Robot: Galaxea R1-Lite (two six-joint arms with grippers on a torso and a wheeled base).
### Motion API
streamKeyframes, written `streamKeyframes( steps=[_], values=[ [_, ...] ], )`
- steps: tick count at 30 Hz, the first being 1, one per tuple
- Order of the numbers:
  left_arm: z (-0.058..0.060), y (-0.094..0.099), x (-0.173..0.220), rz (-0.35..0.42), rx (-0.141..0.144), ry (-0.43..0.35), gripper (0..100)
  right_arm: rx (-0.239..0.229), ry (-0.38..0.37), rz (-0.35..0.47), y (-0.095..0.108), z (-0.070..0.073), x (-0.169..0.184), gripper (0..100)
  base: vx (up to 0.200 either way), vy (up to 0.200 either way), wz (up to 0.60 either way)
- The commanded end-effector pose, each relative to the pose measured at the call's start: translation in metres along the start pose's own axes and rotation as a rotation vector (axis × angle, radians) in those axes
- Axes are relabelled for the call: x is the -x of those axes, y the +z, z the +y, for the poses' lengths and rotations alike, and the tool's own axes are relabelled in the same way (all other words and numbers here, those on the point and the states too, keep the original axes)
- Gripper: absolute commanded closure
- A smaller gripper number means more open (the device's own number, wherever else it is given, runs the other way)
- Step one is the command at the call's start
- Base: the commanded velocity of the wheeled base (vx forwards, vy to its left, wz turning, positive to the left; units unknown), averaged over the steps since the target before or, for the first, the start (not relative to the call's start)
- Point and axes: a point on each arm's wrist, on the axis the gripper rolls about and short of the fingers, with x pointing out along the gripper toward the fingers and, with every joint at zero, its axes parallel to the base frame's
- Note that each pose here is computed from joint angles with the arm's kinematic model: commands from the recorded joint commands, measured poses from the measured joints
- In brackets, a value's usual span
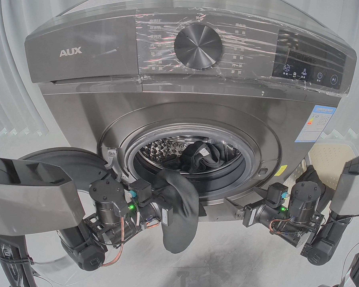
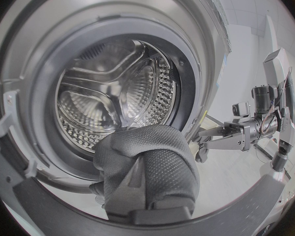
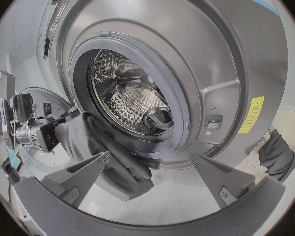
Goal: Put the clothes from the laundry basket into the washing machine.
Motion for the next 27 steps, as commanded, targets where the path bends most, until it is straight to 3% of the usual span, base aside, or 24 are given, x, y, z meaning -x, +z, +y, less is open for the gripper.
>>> streamKeyframes(
  steps=[1,5,6,17,19,24,27],
  values=[
    [0.002,-0.016,-0.025,0.009,0.013,-0.081,100,-0.002,0.007,-0.012,0.003,0.002,0.002,0,0.000,0.000,0.00],
    [0.003,-0.012,-0.053,-0.062,0.050,-0.109,100,0.002,0.009,-0.013,0.004,0.002,0.002,0,0.000,0.000,0.00],
    [0.004,-0.008,-0.071,-0.116,0.065,-0.110,100,-0.001,0.009,-0.013,0.004,0.002,0.002,0,0.000,0.000,0.00],
    [0.005,-0.024,-0.133,-0.167,0.063,-0.074,100,-0.001,0.010,-0.010,0.003,0.002,0.002,0,0.000,0.000,0.00],
    [0.007,-0.020,-0.145,-0.194,0.061,-0.052,100,-0.003,0.008,-0.007,0.002,0.001,0.002,0,0.000,0.000,0.00],
    [0.011,-0.012,-0.155,-0.160,0.069,-0.029,100,-0.003,0.005,0.000,0.001,-0.001,0.004,0,0.000,0.000,0.00],
    [0.018,0.002,-0.165,-0.178,0.067,0.031,100,-0.003,0.007,0.002,0.001,-0.001,0.004,0,0.000,0.000,0.00]
  ],
)
